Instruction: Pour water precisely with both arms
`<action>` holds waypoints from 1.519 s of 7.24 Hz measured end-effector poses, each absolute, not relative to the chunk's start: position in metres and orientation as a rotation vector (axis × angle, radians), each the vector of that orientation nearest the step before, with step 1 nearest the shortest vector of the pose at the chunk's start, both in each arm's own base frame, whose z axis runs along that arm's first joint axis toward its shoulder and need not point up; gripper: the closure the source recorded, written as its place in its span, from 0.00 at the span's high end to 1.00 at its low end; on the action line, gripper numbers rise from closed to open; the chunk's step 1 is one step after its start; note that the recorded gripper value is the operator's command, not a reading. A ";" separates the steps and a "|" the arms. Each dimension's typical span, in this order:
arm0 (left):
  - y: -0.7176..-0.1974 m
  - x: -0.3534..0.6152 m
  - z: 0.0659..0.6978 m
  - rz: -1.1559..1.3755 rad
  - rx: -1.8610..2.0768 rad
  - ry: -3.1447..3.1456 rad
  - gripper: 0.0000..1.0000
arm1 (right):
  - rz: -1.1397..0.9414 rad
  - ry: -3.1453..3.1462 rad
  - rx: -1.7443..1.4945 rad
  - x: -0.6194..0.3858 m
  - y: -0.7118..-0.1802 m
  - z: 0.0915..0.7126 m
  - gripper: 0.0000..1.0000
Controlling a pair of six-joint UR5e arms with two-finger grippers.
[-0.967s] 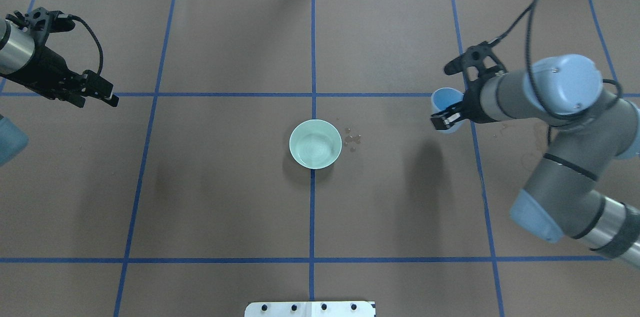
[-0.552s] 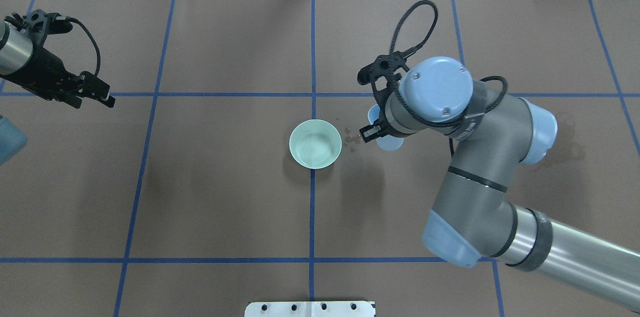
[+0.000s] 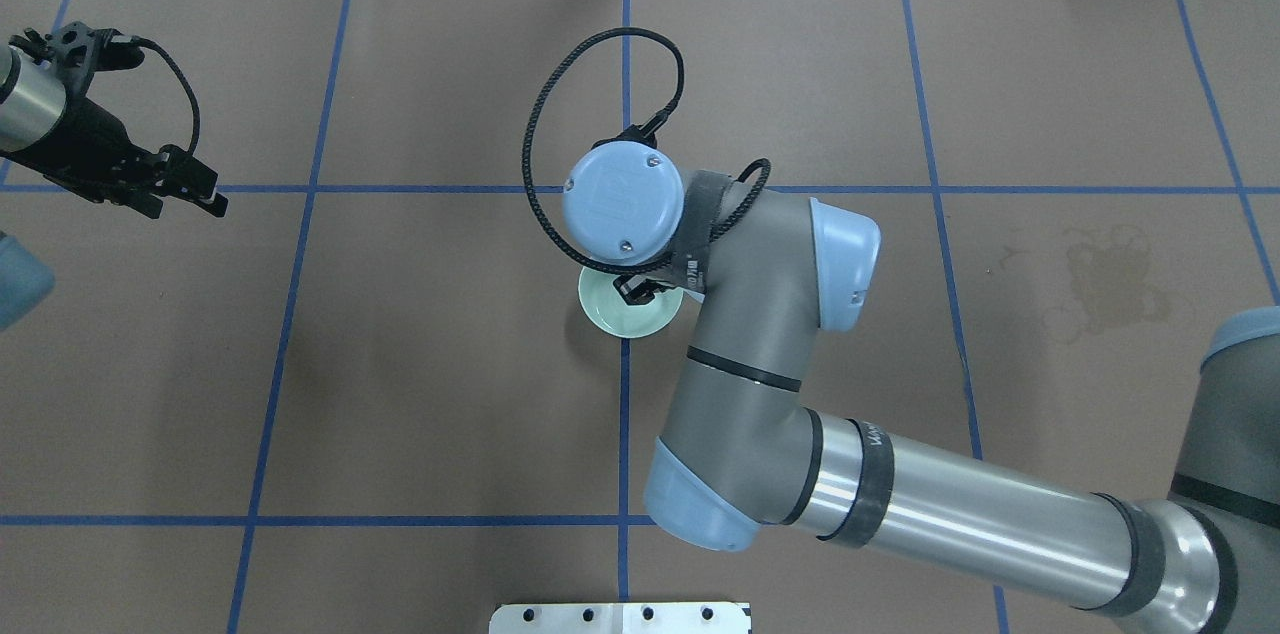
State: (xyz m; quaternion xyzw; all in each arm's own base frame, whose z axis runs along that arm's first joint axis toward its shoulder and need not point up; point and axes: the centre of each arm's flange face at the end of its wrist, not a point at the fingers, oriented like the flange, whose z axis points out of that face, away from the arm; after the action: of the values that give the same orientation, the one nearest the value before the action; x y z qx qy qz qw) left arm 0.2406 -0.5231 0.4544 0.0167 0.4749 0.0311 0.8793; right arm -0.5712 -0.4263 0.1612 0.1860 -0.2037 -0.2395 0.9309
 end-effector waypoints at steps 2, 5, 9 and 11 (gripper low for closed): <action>-0.523 0.242 0.456 0.064 0.033 0.987 0.84 | -0.536 -0.353 0.378 -0.585 -0.429 0.157 0.00; -0.524 0.241 0.457 0.062 0.032 0.985 0.84 | -0.722 -0.185 0.455 -0.595 -0.419 0.156 0.00; -0.524 0.241 0.458 0.061 0.031 0.984 0.84 | -0.989 0.101 0.564 -0.606 -0.406 0.154 0.00; -0.524 0.241 0.460 0.060 0.029 0.985 0.84 | -1.053 0.191 0.563 -0.620 -0.401 0.156 0.00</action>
State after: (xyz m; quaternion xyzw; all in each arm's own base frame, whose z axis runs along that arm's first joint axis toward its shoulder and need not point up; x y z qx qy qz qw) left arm 0.2406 -0.5237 0.4598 0.0139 0.4728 0.0290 0.8806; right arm -0.6200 -0.4009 0.1557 0.2648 0.0896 -0.4951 0.8226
